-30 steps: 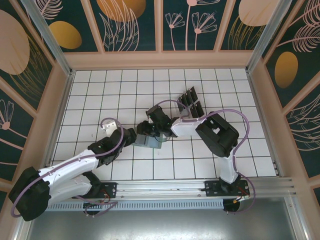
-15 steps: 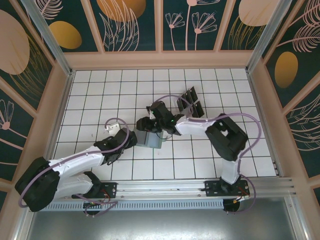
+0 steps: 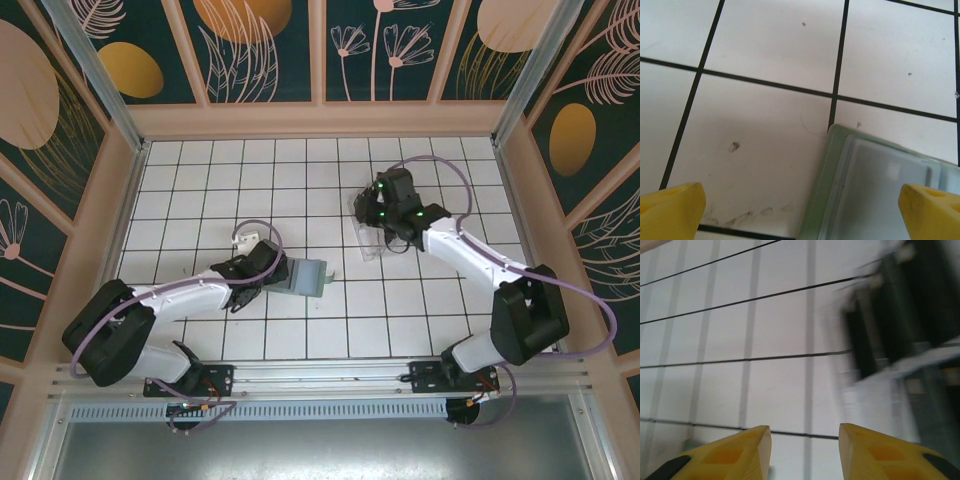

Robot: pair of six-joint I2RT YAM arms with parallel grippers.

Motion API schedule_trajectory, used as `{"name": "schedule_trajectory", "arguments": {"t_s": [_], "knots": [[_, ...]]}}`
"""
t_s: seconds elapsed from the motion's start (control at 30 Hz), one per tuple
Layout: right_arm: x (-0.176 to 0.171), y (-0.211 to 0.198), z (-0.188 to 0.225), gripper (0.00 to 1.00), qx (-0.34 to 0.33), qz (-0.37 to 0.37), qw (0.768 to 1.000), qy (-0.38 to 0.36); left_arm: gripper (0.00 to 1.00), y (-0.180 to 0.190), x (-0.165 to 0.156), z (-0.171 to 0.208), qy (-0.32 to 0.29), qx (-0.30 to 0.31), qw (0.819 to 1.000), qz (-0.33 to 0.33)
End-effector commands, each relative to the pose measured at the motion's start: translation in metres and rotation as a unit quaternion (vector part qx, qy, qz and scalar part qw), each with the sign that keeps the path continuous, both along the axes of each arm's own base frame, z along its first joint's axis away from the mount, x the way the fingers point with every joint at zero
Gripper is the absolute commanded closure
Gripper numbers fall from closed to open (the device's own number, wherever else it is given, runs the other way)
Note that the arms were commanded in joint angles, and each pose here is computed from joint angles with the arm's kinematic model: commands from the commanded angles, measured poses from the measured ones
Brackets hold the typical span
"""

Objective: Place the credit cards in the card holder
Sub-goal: Pick up the credit card from the storage box.

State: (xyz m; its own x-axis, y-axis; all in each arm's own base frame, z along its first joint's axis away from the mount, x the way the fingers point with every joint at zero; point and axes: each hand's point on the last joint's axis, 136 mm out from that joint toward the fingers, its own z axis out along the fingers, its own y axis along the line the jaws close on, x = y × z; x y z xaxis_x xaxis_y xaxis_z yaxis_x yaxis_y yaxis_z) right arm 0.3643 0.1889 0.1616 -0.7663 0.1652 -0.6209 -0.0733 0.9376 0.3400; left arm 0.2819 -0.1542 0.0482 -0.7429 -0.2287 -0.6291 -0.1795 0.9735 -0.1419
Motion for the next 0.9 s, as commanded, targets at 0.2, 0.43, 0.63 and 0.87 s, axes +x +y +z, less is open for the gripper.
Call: {"name": "schedule_trajectory", "arguments": {"t_s": [0.2,0.43,0.63,0.87], "knots": [[0.005,-0.058,-0.005,0.69,-0.142,-0.025,0.989,0.012,0.01,-0.006,0.016,-0.001,-0.004,0.014,1.0,-0.02],[0.013,-0.062,-0.02,0.7,-0.178,-0.021,0.983,0.028,0.01,-0.006,0.017,-0.005,-0.003,0.012,1.0,-0.023],[0.016,-0.057,-0.033,0.7,-0.187,-0.012,0.982,0.041,0.01,-0.007,0.018,-0.009,0.0,0.012,1.0,-0.027],[0.019,-0.051,-0.044,0.73,-0.187,0.0,0.981,0.054,0.01,-0.009,0.019,-0.01,0.001,0.008,1.0,-0.028]]}}
